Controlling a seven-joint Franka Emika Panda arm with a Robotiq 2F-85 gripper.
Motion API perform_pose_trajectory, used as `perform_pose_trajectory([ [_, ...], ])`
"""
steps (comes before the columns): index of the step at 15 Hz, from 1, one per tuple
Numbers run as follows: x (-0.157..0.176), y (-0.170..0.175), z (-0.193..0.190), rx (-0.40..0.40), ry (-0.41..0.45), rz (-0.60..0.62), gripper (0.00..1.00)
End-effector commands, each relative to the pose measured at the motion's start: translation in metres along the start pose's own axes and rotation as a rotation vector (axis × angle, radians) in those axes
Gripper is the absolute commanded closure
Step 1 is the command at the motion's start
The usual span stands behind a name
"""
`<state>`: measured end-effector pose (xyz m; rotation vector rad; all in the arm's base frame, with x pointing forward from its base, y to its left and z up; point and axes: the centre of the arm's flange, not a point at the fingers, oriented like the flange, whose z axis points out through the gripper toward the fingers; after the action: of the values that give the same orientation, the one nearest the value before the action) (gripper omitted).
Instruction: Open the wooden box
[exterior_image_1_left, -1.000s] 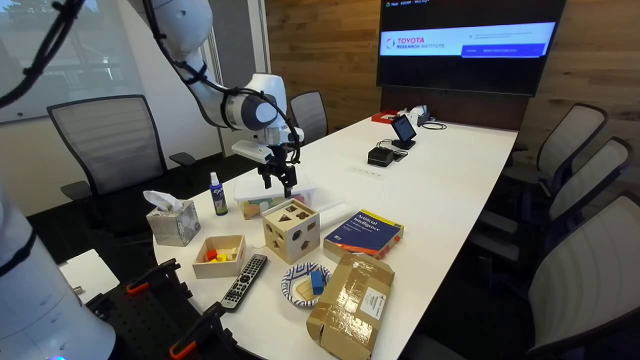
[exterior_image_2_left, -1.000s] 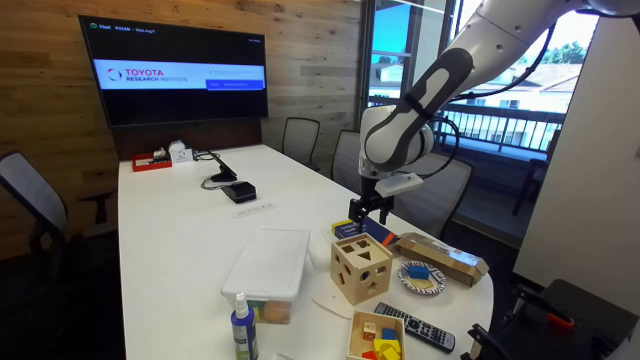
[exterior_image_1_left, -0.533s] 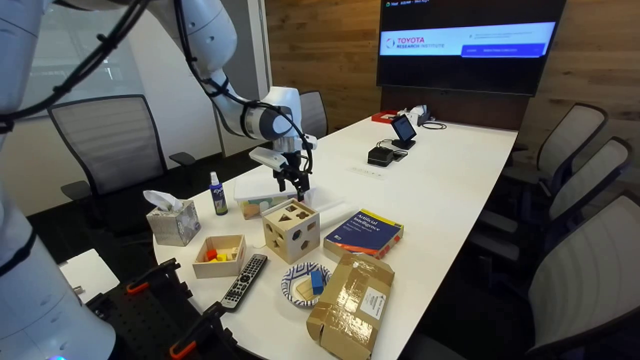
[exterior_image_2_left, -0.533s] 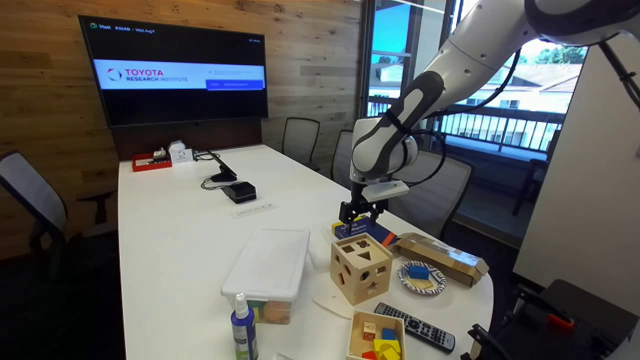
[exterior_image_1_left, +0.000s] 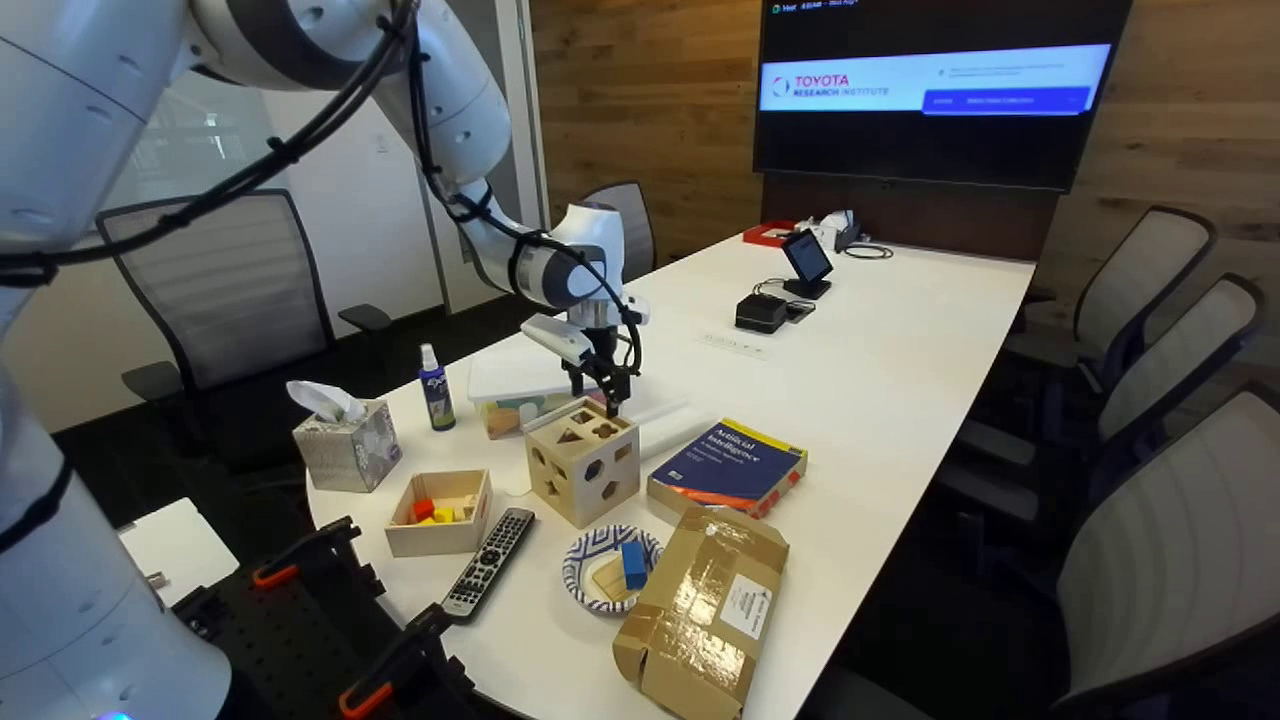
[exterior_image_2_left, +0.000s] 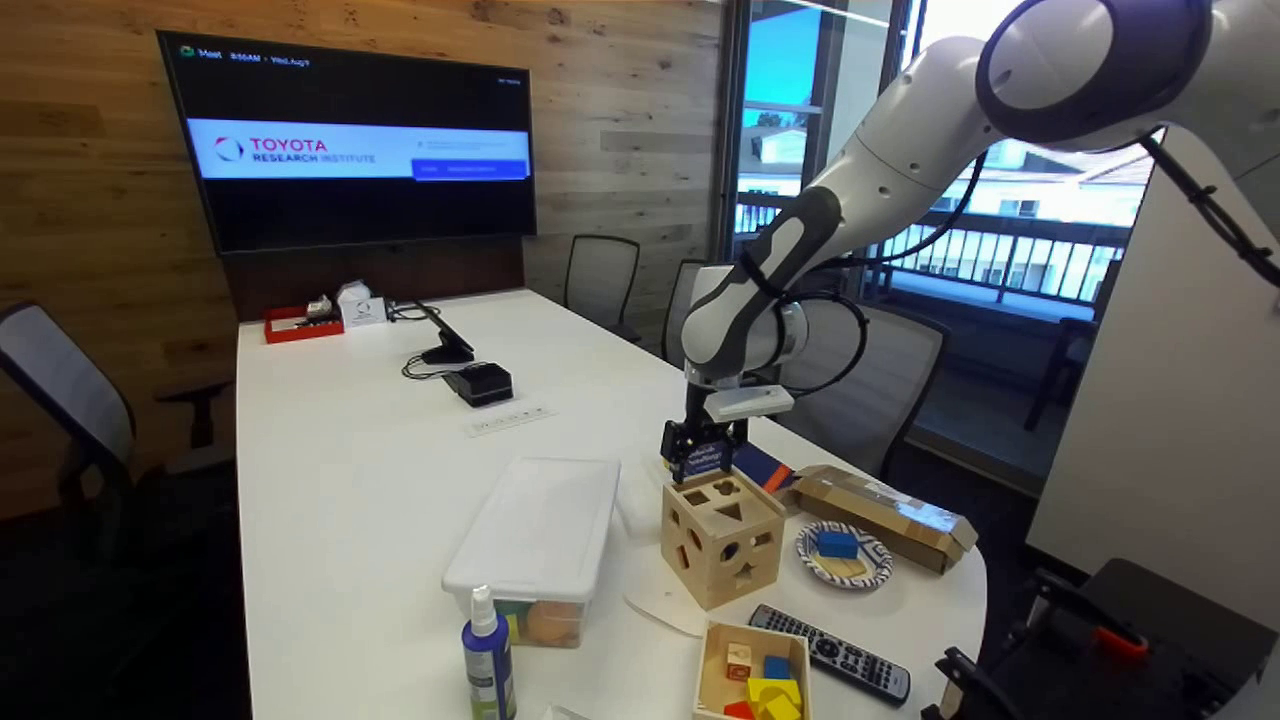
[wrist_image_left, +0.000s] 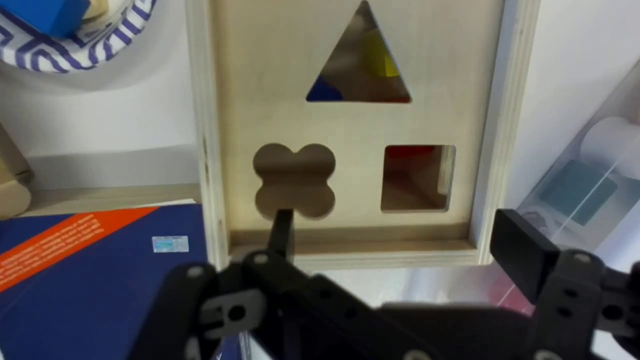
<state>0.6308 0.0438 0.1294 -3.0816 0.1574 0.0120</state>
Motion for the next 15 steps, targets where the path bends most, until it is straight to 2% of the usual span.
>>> perform_pose_trajectory([
  [1,0.008,-0.001,0.014,0.040,-0.034,0.011,0.00],
  [7,0.003,-0.005,0.021,0.031,-0.067,0.038,0.00],
  [15,-0.014,-0.002,0.035,0.059,-0.167,0.067,0.00],
])
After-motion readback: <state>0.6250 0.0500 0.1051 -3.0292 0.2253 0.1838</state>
